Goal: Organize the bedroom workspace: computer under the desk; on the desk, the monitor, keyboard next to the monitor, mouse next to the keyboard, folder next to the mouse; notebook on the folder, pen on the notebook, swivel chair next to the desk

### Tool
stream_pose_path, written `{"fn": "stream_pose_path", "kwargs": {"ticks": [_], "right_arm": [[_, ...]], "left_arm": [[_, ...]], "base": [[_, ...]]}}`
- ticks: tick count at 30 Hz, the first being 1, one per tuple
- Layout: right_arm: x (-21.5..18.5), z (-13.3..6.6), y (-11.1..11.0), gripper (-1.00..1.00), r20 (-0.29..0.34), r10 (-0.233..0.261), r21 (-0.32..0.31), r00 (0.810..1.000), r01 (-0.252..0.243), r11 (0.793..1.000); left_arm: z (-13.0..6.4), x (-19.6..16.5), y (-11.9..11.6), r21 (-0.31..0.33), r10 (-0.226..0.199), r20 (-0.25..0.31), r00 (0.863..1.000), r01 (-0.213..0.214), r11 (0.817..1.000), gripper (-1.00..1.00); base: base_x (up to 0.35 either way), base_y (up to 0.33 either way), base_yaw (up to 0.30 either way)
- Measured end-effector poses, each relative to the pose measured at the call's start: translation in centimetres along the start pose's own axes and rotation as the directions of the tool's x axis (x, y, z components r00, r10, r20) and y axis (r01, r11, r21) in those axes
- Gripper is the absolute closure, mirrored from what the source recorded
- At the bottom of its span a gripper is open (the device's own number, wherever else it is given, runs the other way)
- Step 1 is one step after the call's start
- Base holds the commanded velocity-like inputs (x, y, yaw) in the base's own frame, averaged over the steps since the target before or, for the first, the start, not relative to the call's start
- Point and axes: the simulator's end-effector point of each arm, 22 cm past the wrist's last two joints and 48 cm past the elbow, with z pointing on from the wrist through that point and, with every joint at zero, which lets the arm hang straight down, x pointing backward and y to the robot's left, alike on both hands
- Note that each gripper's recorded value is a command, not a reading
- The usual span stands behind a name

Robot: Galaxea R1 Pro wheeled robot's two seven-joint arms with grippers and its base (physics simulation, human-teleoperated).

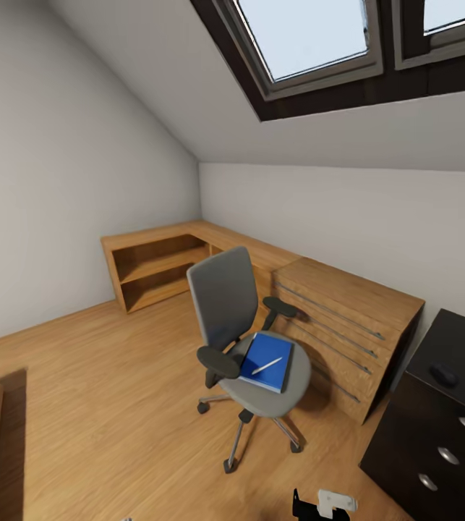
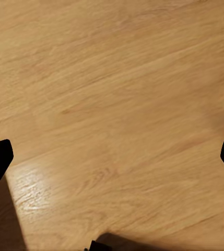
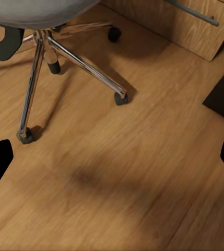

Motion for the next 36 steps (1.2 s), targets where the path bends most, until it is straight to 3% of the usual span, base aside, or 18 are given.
{"fn": "stream_pose_path", "kwargs": {"ticks": [22,36], "right_arm": [[-2.3,-2.2,0.0,-1.0,-0.001,0.0,0.0,1.0,0.0,1.0],[-3.3,-3.5,-0.1,-1.0,-0.007,-0.002,0.0,1.0,0.002,1.0]], "left_arm": [[-2.7,-1.7,0.2,-0.002,-0.004,-0.001,1.0,0.004,1.0,-1.0],[-4.2,-2.3,0.3,-0.001,-0.002,-0.007,1.0,0.002,1.0,-1.0]], "base": [[-0.007,0.0,-0.255],[-0.284,0.046,-0.269]]}}
